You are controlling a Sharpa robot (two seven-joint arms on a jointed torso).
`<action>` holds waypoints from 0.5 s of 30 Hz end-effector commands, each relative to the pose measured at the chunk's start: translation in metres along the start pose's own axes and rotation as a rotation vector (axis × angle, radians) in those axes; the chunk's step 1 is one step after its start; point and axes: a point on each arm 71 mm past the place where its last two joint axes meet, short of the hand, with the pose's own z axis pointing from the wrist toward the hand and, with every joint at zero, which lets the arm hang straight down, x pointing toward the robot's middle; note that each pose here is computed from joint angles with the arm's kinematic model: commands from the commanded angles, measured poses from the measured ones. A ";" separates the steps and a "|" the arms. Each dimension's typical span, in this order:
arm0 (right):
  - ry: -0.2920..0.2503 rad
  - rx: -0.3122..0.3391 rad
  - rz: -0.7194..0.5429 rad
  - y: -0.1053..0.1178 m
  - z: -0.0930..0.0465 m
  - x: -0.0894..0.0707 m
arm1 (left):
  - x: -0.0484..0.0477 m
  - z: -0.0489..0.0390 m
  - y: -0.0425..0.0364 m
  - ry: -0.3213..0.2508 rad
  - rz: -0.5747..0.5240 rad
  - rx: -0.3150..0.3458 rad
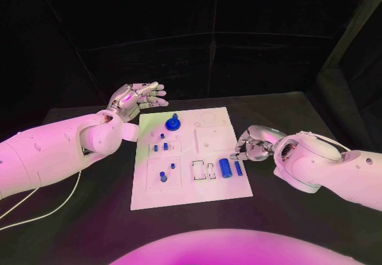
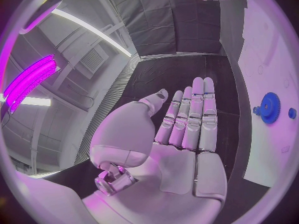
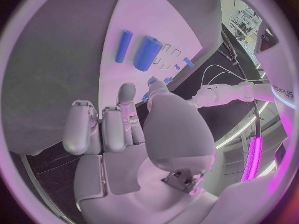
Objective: Assemble the parts on the task board
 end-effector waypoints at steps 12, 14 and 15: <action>0.043 0.009 -0.077 0.011 0.003 0.022 | 0.0013 -0.0009 -0.0013 0.028 -0.014 0.018; 0.044 0.004 -0.075 0.012 0.003 0.025 | 0.0012 -0.0011 -0.0014 0.028 -0.014 0.018; 0.045 0.001 -0.075 0.013 0.003 0.026 | 0.0012 -0.0012 -0.0014 0.029 -0.015 0.019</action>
